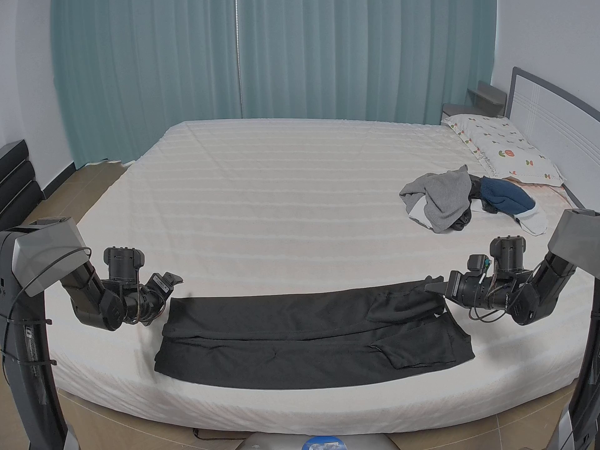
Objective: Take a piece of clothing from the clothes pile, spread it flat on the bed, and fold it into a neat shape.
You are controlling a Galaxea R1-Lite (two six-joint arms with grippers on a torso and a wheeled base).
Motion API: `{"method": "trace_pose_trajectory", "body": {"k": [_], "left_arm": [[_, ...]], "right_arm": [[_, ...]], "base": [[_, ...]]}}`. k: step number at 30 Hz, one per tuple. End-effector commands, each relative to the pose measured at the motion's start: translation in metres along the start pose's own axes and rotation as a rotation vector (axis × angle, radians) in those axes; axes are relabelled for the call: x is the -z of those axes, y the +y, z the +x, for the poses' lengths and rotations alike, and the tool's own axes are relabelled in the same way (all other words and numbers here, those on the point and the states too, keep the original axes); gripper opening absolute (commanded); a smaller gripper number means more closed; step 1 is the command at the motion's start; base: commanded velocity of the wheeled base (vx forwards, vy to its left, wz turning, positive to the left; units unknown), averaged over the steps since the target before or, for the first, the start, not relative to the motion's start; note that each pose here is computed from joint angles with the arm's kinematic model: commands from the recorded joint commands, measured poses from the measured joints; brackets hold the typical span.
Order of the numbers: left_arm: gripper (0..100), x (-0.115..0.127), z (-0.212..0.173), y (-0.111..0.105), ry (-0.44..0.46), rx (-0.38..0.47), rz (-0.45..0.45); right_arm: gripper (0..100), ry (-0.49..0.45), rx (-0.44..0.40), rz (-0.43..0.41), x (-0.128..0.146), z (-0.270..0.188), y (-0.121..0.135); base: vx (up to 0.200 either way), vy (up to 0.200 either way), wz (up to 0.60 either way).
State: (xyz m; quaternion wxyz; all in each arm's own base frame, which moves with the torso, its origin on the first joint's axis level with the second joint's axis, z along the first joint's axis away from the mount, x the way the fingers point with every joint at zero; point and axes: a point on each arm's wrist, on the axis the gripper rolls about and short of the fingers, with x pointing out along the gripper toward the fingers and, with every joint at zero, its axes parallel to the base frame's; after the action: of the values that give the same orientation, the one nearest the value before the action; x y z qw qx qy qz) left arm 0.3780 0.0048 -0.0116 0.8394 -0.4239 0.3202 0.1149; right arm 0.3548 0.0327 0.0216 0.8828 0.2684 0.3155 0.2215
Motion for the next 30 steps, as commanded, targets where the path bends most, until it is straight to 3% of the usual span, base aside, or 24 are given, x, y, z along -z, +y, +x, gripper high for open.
{"method": "trace_pose_trajectory", "body": {"k": [1, 9, 17, 22, 23, 30], "left_arm": [[100, 0.0, 0.0, 0.0, -0.001, 0.0, 0.0], [100, 0.0, 0.0, 0.0, -0.001, 0.0, 0.0], [100, 0.0, 0.0, 0.0, -0.001, 0.0, 0.0], [100, 0.0, 0.0, 0.0, -0.001, 0.0, 0.0], [100, 0.0, 0.0, 0.0, -0.001, 0.0, 0.0], [100, 0.0, 0.0, 0.0, -0.001, 0.0, -0.002]], "right_arm": [[0, -0.01, -0.03, -0.013, 0.004, -0.019, 0.01], [0, 0.022, -0.017, -0.004, 0.02, -0.027, 0.003], [0, 0.063, 0.043, 0.05, 0.028, -0.015, -0.029], [0, 0.103, 0.07, 0.036, 0.041, -0.011, -0.038], [100, 0.101, 0.072, 0.033, 0.04, -0.01, -0.038], [100, 0.008, 0.092, -0.012, 0.014, -0.008, -0.034]], "base": [[0.0, 0.0, 0.0], [0.0, 0.0, 0.0], [0.0, 0.0, 0.0], [0.0, 0.0, 0.0], [0.0, 0.0, 0.0], [0.0, 0.0, 0.0]]}}
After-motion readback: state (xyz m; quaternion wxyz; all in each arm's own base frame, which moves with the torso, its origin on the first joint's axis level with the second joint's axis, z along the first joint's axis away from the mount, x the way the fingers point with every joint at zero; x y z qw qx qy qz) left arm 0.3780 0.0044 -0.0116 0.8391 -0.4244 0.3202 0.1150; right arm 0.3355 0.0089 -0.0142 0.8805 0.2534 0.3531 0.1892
